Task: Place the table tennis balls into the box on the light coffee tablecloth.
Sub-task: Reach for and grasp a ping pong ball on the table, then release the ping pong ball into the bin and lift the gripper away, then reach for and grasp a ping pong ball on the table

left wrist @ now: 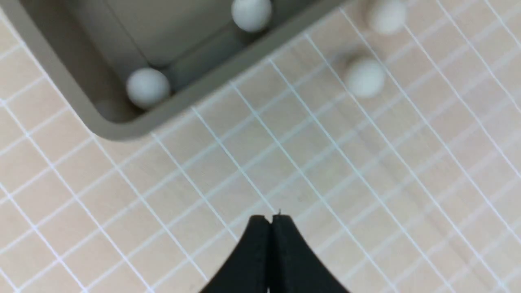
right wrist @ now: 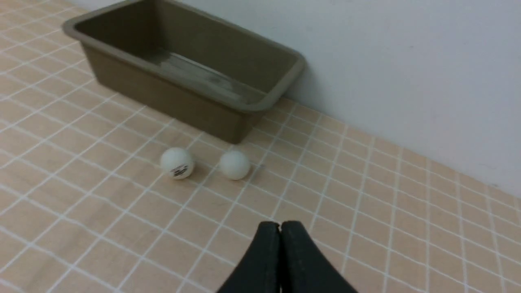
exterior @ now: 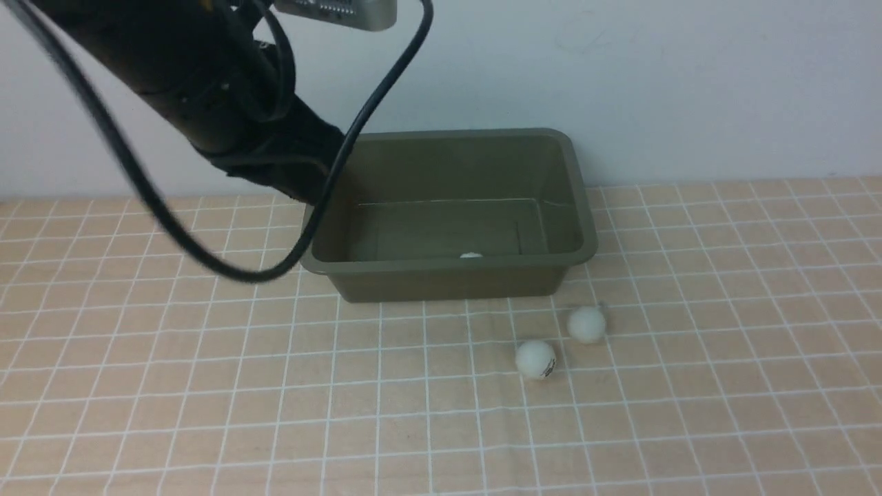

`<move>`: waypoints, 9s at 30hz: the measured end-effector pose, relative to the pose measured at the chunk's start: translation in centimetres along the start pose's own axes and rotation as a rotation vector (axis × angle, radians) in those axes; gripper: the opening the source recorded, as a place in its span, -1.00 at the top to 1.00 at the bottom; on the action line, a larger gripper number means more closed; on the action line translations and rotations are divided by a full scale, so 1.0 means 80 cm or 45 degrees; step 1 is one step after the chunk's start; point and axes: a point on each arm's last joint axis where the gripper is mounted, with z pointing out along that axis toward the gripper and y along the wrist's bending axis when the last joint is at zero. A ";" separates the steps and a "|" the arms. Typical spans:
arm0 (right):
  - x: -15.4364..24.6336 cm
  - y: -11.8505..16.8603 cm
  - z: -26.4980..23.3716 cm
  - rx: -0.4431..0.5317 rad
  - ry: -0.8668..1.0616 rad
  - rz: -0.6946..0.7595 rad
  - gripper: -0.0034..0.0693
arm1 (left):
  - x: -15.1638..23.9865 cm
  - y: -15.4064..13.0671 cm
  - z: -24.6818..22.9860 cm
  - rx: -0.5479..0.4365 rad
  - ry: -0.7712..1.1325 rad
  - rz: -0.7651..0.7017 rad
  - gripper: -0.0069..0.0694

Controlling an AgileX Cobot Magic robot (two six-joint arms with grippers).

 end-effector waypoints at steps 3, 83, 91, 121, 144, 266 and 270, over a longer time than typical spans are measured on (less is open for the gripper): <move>-0.006 -0.003 0.021 -0.104 0.064 0.009 0.96 | 0.022 -0.014 0.000 -0.004 -0.045 0.082 1.00; -0.081 -0.041 0.446 -0.432 1.005 0.218 -0.28 | 0.129 -0.035 0.055 -0.024 -0.300 0.035 1.00; -0.057 -0.035 0.455 -0.406 0.989 0.262 -0.21 | 0.129 -0.035 0.055 -0.024 -0.300 0.035 1.00; 0.016 -0.014 0.487 -0.421 1.026 0.331 -0.20 | 0.129 -0.035 0.055 -0.024 -0.300 0.036 1.00; -0.104 -0.086 0.444 -0.561 0.673 0.250 -0.10 | 0.129 -0.035 0.055 -0.024 -0.300 0.036 1.00; -0.042 0.057 0.459 -0.514 1.131 -0.129 -0.05 | 0.129 -0.041 0.055 0.049 -0.292 -0.008 1.00; -0.120 0.034 0.420 -0.515 0.997 -0.207 -0.05 | 0.129 -0.041 0.055 0.049 -0.292 -0.008 1.00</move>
